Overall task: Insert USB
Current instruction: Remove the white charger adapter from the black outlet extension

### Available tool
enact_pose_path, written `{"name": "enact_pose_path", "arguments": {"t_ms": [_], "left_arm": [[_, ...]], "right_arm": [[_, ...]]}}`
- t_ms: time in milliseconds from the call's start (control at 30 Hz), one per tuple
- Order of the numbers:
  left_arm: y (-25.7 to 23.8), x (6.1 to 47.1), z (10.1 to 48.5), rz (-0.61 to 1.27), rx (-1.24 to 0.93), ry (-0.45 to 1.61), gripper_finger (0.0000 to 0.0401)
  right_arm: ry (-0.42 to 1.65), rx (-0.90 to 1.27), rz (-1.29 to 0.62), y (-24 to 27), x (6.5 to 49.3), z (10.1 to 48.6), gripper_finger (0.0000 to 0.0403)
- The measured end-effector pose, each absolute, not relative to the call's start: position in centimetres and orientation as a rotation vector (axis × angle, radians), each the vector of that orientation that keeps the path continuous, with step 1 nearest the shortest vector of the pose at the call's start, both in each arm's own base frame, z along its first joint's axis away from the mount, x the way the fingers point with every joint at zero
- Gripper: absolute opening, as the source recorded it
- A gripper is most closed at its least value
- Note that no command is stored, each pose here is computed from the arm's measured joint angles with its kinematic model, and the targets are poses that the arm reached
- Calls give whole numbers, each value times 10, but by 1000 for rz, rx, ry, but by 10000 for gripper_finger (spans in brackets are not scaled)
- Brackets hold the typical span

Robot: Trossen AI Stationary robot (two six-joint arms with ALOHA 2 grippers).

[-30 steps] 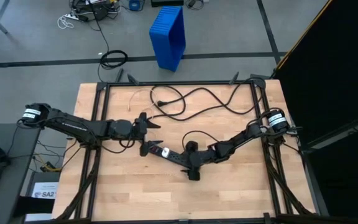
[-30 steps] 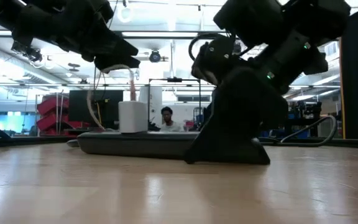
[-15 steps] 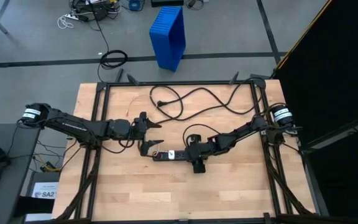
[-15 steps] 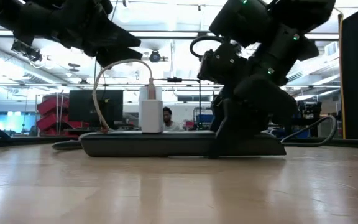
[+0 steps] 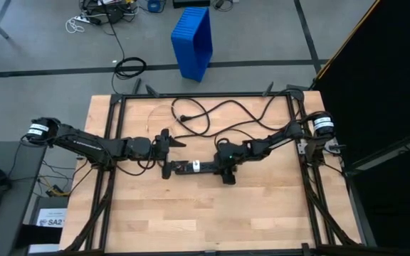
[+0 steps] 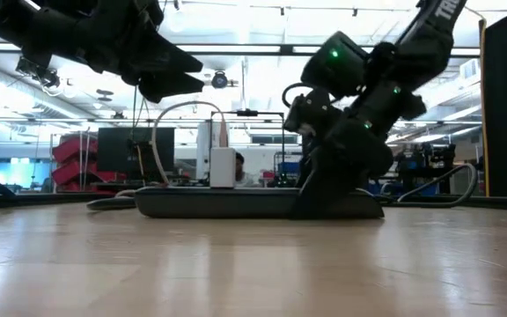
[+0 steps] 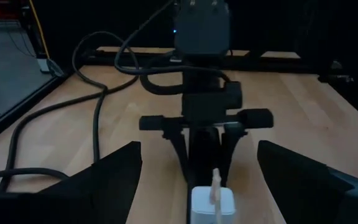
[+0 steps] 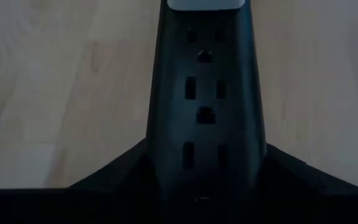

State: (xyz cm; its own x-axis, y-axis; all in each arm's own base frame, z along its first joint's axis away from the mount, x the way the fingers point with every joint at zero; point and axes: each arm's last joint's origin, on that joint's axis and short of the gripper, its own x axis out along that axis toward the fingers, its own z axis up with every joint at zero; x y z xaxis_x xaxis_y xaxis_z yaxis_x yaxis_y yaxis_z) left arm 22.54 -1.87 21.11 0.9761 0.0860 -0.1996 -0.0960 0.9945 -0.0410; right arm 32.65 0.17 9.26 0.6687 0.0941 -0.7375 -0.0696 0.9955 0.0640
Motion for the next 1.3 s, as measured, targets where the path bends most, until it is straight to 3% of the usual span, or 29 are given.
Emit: {"name": "enact_pose_path", "arguments": {"t_ms": [367, 567, 933, 1133, 1300], "left_arm": [[-19, 231, 207, 91, -57, 187, 302], [-21, 241, 196, 83, -56, 195, 302], [-58, 238, 209, -133, 6, 51, 302], [-64, 240, 184, -1, -27, 224, 302], [-59, 252, 153, 80, -38, 320, 292]], "right_arm": [[700, 56, 26, -16, 296, 84, 222], [665, 61, 24, -19, 294, 85, 203], [652, 57, 17, -19, 295, 85, 226], [644, 55, 17, -19, 295, 86, 206], [642, 52, 19, -19, 295, 86, 217]]}}
